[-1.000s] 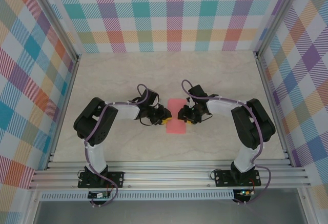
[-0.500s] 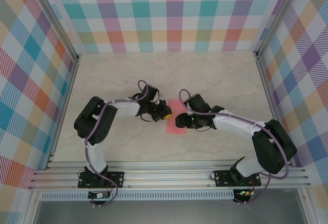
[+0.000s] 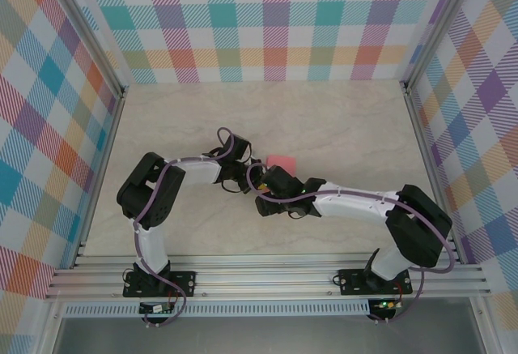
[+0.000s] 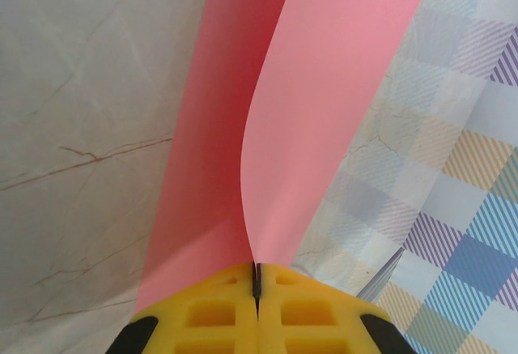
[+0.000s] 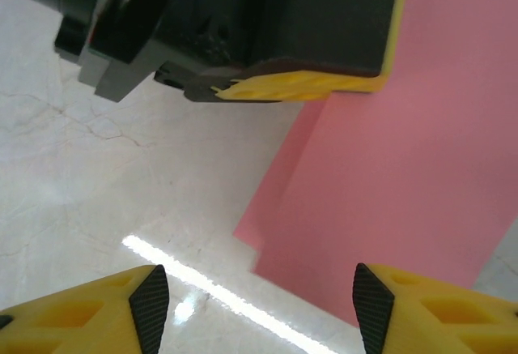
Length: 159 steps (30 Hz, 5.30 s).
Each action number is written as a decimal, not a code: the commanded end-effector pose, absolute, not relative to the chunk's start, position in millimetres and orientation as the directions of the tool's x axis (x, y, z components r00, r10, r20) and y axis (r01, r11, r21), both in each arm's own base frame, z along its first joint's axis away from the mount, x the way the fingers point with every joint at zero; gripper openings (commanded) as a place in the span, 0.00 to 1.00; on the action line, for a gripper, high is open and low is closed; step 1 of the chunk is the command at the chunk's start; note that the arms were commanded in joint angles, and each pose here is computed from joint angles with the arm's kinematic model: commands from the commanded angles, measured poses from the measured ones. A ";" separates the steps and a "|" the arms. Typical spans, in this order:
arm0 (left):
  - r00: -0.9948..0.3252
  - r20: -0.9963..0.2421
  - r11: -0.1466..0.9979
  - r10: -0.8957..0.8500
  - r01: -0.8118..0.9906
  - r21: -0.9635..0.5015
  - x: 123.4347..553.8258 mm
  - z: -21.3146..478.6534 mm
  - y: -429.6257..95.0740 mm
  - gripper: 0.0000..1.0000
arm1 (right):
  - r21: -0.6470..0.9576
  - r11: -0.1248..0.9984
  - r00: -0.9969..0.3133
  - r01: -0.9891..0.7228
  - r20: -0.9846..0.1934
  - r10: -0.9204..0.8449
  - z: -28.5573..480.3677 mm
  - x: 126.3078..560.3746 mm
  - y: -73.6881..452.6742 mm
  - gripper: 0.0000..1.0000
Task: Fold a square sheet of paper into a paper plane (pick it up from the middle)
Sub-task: Fold the triangle a second time at the center of the table.
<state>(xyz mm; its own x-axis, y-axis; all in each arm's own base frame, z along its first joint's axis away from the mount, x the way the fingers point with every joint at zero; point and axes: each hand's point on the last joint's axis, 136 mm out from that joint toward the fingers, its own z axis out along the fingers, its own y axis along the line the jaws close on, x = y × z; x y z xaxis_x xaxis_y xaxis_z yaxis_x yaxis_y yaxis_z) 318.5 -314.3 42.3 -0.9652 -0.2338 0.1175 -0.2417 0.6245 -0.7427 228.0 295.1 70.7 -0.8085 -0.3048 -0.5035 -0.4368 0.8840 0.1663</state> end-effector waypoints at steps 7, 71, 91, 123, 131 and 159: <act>-0.968 0.118 0.610 -0.220 -0.231 -0.758 321.5 51.5 -315.1 0.05 | 0.079 0.905 -0.785 -0.419 -0.533 -0.317 78.9 240.0 288.2 0.44; -0.992 -0.019 0.942 -0.123 -0.111 -0.317 244.8 1.3 -279.4 0.03 | 0.415 0.870 -0.942 -0.267 -0.305 -0.143 50.6 279.4 244.6 0.11; -0.993 -0.061 0.944 -0.102 -0.077 -0.320 248.1 12.6 -277.0 0.05 | 0.393 0.881 -0.951 -0.264 -0.258 -0.169 29.3 287.0 249.8 0.12; -0.994 -0.046 0.945 -0.096 -0.077 -0.317 245.2 8.6 -277.0 0.04 | 0.350 0.902 -0.956 -0.251 -0.239 -0.173 19.7 288.4 243.4 0.13; -0.995 -0.044 0.943 -0.095 -0.076 -0.323 245.7 8.4 -278.8 0.04 | 0.352 0.904 -0.959 -0.243 -0.224 -0.171 15.2 286.1 242.7 0.13; -0.979 -0.149 0.879 -0.141 -0.055 -0.474 269.3 59.9 -289.2 0.00 | 0.328 0.919 -0.970 -0.219 -0.173 -0.170 -3.4 279.5 236.8 0.14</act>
